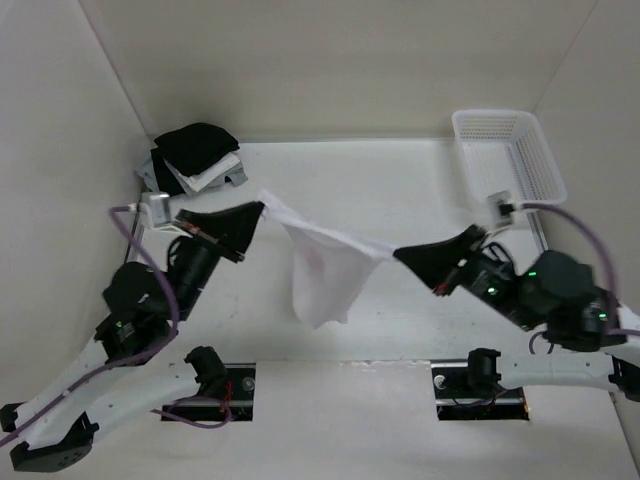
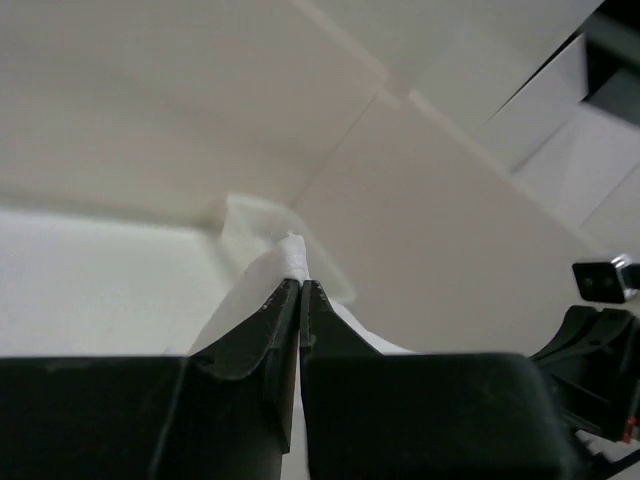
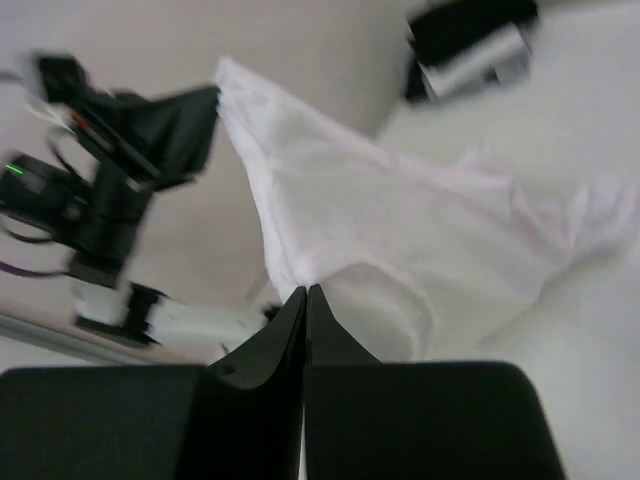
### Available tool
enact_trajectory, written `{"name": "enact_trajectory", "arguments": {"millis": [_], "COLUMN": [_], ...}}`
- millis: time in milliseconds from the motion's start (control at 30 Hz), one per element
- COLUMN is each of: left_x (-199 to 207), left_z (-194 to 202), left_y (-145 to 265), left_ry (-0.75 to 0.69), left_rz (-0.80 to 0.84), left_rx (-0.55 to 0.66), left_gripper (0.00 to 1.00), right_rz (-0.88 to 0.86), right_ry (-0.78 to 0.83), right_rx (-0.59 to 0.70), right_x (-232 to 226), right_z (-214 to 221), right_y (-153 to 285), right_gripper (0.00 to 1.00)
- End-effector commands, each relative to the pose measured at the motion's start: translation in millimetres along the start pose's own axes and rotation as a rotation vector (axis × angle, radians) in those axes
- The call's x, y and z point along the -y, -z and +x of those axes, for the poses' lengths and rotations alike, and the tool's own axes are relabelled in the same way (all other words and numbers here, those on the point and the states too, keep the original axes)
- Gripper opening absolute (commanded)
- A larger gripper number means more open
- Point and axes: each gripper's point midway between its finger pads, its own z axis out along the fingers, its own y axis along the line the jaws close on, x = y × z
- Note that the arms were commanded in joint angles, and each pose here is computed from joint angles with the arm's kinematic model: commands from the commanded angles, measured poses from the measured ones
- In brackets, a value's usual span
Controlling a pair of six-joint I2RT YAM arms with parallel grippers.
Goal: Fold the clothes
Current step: Flatten the tank top out
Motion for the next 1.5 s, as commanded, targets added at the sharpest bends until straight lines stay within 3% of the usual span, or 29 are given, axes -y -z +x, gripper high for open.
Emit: {"name": "enact_trajectory", "arguments": {"millis": [0, 133, 200, 300, 400, 567, 633, 700, 767, 867, 933, 967, 1033, 1067, 1133, 1200, 1333, 1400, 1467], "left_x": [60, 86, 89, 83, 49, -41, -101, -193, -231, -258, -260, -262, -266, -270, -277, -283, -288, -283, -285], "left_z": [-109, -158, -167, -158, -123, -56, -26, 1, 3, -1, -2, -2, 5, 13, 41, 81, 147, 174, 185], "left_y": [2, 6, 5, -5, -34, -94, -125, -174, -208, -247, -271, -284, -275, -259, -224, -176, -94, -46, -17], "left_ry": [-0.001, 0.005, -0.009, -0.050, -0.136, -0.228, -0.200, -0.138, -0.133, -0.133, -0.154, -0.164, -0.152, -0.142, -0.117, -0.107, -0.119, -0.163, -0.200], "left_rz": [0.136, 0.175, 0.168, 0.139, 0.007, -0.183, -0.267, -0.374, -0.413, -0.446, -0.452, -0.455, -0.486, -0.522, -0.584, -0.643, -0.725, -0.752, -0.783], "left_rx": [0.271, 0.369, 0.391, 0.392, 0.364, 0.289, 0.218, 0.113, 0.083, 0.057, 0.036, 0.022, -0.003, -0.012, -0.032, -0.066, -0.173, -0.277, -0.338], "left_gripper": [0.00, 0.00, 0.00, 0.00, 0.01, 0.01, 0.01, 0.01, 0.01, 0.03, 0.09, 0.24, 0.33, 0.34, 0.34, 0.31, 0.26, 0.27, 0.31], "right_rz": [0.007, -0.036, -0.039, -0.012, 0.049, 0.223, 0.277, 0.363, 0.440, 0.542, 0.590, 0.613, 0.616, 0.610, 0.602, 0.581, 0.572, 0.594, 0.607], "right_ry": [0.204, 0.250, 0.262, 0.285, 0.300, 0.220, 0.168, 0.136, 0.127, 0.107, 0.068, 0.048, 0.046, 0.056, 0.068, 0.058, 0.006, -0.030, -0.046], "right_rx": [0.171, 0.245, 0.249, 0.255, 0.235, 0.168, 0.134, 0.099, 0.088, 0.103, 0.117, 0.127, 0.115, 0.090, 0.065, 0.034, -0.103, -0.226, -0.279], "right_x": [-30, -67, -73, -68, -40, 79, 127, 189, 231, 286, 318, 334, 340, 337, 330, 318, 305, 303, 298], "right_z": [-91, -138, -141, -133, -116, -90, -84, -88, -102, -136, -158, -168, -166, -153, -124, -79, 38, 118, 157], "right_y": [22, 25, 22, 7, -28, -110, -138, -178, -200, -226, -242, -252, -256, -253, -249, -233, -189, -147, -122], "right_gripper": [0.00, 0.00, 0.00, 0.01, 0.01, 0.00, 0.00, 0.00, 0.00, 0.00, 0.01, 0.13, 0.35, 0.40, 0.41, 0.35, 0.05, 0.02, 0.09]}}
